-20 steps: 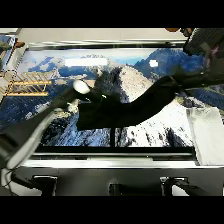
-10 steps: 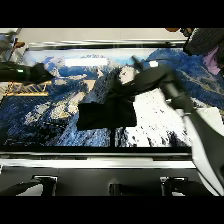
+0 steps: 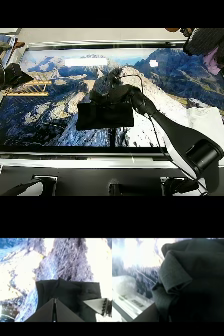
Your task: Fold the clothes and pants, and hang the long-sleeved shirts on hangers.
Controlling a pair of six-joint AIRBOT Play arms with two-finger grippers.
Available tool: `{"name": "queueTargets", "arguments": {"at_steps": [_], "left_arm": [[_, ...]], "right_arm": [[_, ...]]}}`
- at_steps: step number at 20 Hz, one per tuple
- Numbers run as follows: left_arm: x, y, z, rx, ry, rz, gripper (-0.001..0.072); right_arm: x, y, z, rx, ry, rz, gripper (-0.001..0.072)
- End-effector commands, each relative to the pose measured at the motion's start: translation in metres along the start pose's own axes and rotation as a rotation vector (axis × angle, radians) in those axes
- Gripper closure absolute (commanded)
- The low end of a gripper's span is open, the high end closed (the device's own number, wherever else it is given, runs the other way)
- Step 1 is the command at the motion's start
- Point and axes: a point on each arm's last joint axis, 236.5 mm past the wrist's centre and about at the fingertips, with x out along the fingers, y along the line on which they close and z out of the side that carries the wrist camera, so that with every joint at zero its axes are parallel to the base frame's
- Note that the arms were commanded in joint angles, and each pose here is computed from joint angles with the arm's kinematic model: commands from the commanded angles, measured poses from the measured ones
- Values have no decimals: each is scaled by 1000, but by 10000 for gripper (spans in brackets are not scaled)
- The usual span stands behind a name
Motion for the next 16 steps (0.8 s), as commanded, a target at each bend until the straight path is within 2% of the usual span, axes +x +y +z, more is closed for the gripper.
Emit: {"name": "queueTargets", "arguments": {"at_steps": [1,6,9,12,16], "left_arm": [[5,7,-6,-18,19,8,689],[10,11,-13,-30,39,9,688],[11,11,-13,-30,39,9,688],[11,11,-13,-30,39,9,688],[11,11,-13,-30,40,9,688]], "right_arm": [[7,1,4,20,-22,11,682],[27,-7,-11,32,19,-5,659],[42,-2,-32,11,52,-7,481],[49,21,-18,14,-59,57,288],[46,36,-8,58,-110,111,283]]}}
